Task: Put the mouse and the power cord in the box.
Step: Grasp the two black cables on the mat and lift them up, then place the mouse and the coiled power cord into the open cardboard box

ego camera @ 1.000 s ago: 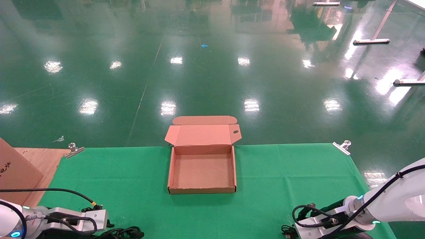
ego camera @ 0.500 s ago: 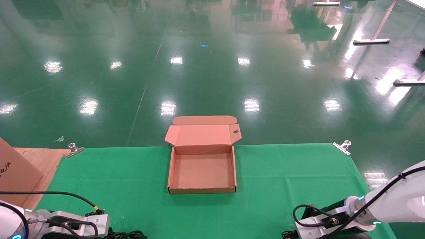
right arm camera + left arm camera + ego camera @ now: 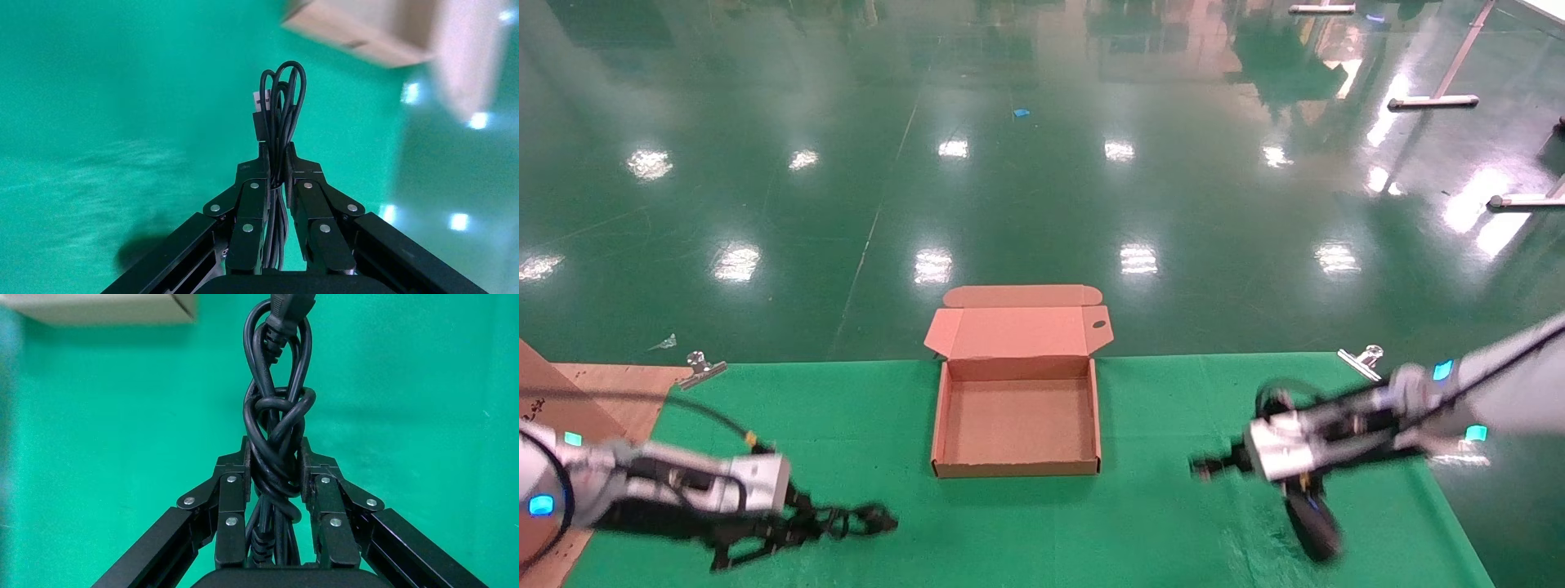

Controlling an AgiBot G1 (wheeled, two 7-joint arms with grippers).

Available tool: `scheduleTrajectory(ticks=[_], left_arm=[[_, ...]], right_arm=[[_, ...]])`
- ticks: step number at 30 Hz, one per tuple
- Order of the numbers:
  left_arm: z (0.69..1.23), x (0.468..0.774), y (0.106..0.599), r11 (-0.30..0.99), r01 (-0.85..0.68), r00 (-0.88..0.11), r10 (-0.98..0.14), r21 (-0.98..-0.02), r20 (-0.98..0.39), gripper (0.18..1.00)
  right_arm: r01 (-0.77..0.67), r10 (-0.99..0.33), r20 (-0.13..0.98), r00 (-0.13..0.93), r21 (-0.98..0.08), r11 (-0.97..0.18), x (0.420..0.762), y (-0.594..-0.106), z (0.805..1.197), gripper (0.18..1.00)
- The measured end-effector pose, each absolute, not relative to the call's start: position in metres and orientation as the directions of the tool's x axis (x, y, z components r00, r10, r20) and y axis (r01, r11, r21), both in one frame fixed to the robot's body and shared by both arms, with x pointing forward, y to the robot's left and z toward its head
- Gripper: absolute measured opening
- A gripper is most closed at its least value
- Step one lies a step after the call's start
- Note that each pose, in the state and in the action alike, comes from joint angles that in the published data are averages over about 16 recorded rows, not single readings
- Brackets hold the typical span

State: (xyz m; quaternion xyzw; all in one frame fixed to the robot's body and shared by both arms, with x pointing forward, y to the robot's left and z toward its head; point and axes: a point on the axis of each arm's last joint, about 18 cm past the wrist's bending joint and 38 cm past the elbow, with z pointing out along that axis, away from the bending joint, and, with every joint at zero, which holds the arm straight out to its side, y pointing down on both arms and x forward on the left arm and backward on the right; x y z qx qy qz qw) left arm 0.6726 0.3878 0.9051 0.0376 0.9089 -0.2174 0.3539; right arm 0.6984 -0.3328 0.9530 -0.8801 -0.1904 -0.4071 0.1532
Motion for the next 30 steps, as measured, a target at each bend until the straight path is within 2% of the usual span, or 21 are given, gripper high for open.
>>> scheduleTrajectory(ticks=[10,16,23,30], left_arm=[[0.997,0.689,0.339,0.878,0.351,-0.627,-0.039,-0.327,-0.778,0.329],[1.042,0.704,0.302,0.872,0.402,-0.528,-0.03,-0.28,-0.849,0.329],[1.062,0.718,0.266,0.869,0.433,-0.455,-0.02,-0.24,-0.89,0.328],[1.046,0.733,0.242,0.868,0.45,-0.43,0.005,-0.209,-0.903,0.328]], right_arm=[[0.536,0.209,0.861,0.464,-0.085,-0.84,0.693,-0.294,1.048,0.22],[0.574,0.221,0.895,0.387,-0.046,-0.817,0.691,-0.258,1.09,0.22],[0.603,0.23,0.914,0.335,-0.021,-0.798,0.69,-0.228,1.115,0.22],[0.614,0.216,0.92,0.326,-0.032,-0.789,0.688,-0.224,1.121,0.219]])
